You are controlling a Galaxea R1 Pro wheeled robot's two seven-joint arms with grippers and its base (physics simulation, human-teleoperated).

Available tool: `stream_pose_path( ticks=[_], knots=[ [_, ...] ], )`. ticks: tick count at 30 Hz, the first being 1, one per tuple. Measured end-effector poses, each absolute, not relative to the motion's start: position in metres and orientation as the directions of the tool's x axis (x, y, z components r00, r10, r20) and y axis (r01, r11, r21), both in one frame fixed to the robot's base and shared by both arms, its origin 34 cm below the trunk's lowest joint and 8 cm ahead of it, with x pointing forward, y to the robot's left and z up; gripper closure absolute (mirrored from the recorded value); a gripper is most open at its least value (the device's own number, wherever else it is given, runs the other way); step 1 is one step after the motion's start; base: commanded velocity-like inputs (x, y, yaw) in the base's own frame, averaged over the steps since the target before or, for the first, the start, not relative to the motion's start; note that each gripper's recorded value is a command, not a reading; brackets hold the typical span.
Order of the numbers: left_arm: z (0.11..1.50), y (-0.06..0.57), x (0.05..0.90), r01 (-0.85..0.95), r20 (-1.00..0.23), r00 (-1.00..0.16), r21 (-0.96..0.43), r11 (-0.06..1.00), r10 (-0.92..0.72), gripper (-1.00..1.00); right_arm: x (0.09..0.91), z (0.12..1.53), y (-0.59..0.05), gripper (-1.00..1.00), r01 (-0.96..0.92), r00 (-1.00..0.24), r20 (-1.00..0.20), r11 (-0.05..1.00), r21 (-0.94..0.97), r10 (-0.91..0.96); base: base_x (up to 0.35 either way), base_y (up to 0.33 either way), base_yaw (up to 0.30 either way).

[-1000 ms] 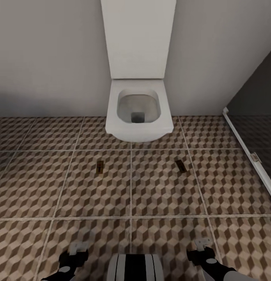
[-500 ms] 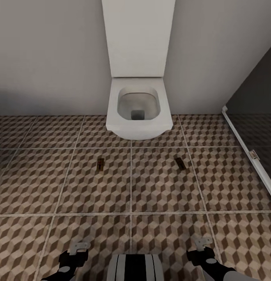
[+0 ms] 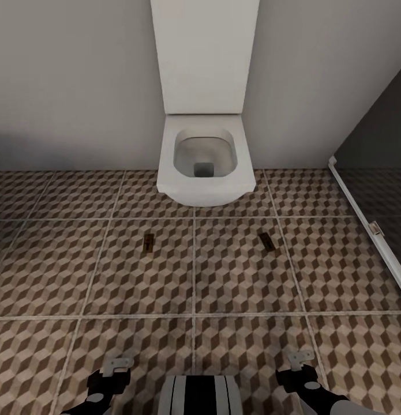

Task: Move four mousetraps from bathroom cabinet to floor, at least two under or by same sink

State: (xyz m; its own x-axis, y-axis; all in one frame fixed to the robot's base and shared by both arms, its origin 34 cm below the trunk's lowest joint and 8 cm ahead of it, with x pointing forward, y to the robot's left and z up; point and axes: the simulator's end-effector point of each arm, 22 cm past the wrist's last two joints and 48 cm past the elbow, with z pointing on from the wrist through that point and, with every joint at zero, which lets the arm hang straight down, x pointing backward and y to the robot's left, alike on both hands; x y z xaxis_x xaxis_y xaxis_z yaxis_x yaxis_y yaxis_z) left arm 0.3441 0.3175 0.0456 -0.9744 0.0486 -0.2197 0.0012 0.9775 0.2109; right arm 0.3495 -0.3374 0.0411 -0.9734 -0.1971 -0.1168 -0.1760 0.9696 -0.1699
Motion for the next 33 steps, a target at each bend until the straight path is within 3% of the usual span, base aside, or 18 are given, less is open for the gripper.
stream_pose_path(
  ticks=[33],
  knots=[
    [0.0464,0.3153,0.3485,-0.002,-0.240,-0.970,0.207,0.978,0.049,-1.00,0.3497,0.0410,-0.3367,-1.00,-0.177,-0.973,-0.118,0.970,-0.168,-0.198,0.000,0.000,0.000]
  ],
)
